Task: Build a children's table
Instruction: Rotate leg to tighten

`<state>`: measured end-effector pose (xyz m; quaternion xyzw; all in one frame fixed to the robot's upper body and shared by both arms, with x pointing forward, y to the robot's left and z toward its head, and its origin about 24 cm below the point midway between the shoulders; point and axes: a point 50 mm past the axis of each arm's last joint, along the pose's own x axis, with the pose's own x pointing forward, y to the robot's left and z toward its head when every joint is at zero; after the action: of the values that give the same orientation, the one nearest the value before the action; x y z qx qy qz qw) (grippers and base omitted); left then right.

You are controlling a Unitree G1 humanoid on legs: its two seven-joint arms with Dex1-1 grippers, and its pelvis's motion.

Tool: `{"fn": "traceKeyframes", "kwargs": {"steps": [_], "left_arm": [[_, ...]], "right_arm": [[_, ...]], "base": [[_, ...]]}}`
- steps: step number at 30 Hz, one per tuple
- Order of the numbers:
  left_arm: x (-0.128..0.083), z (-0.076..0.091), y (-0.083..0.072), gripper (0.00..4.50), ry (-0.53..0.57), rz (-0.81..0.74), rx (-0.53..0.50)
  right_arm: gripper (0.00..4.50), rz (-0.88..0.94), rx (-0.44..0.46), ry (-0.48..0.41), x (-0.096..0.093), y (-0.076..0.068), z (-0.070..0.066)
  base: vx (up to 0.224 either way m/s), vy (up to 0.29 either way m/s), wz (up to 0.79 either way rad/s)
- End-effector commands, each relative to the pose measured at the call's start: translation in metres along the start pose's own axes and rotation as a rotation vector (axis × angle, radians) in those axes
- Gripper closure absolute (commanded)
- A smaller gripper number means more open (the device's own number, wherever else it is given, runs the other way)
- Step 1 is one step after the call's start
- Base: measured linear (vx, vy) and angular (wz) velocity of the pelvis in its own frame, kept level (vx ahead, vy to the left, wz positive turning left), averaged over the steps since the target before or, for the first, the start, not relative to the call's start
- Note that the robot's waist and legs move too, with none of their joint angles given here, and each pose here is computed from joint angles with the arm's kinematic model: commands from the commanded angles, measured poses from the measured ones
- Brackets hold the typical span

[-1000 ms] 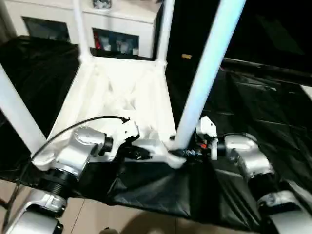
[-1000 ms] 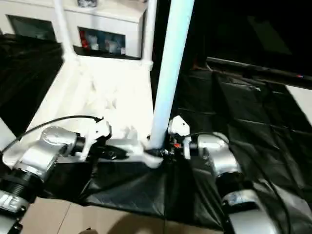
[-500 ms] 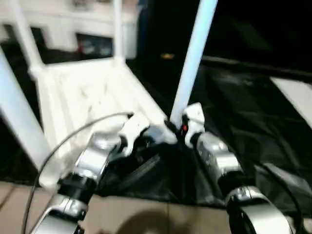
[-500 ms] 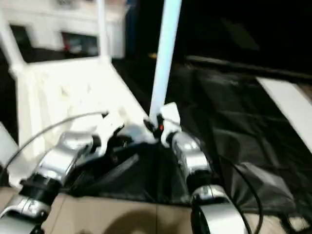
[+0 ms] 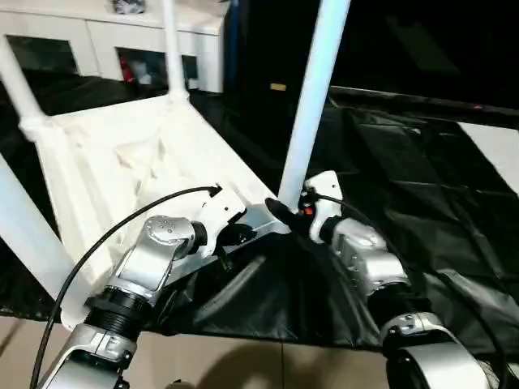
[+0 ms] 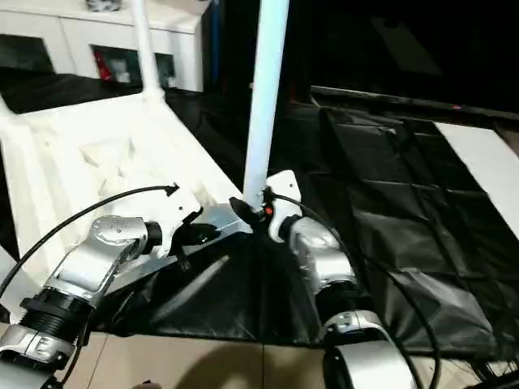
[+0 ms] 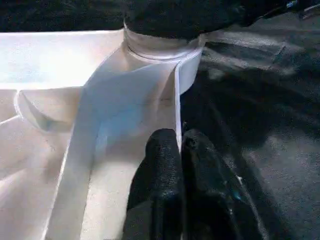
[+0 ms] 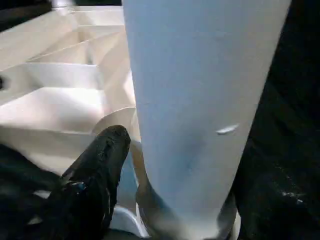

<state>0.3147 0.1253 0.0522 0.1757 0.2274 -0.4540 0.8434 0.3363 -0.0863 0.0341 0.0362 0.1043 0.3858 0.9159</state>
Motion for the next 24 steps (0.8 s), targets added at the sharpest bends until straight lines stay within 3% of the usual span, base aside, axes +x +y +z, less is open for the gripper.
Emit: {"fn": "traceKeyframes", "kwargs": {"steps": [1, 5, 17, 24], "left_arm": [[0.003, 0.000, 0.002, 3.88, 0.039, 0.029, -0.001], [0.004, -0.001, 0.004, 3.50, 0.048, 0.054, -0.014], [-0.007, -0.016, 0.011, 3.50, 0.203, 0.101, -0.006], [-0.018, -0.015, 0.010, 3.50, 0.212, 0.119, -0.037]], "right_arm": [[1.32, 0.100, 0.018, 0.067, 0.001, 0.011, -0.012], [1.32, 0.102, 0.016, 0.065, -0.001, 0.008, -0.010], [1.32, 0.111, -0.001, 0.073, -0.011, -0.001, -0.008], [1.32, 0.110, -0.007, 0.079, -0.012, -0.002, -0.007]], "base": [[0.000, 0.000, 0.00], [0.000, 0.000, 0.00], [0.000, 0.000, 0.00], [0.000, 0.000, 0.00]]}}
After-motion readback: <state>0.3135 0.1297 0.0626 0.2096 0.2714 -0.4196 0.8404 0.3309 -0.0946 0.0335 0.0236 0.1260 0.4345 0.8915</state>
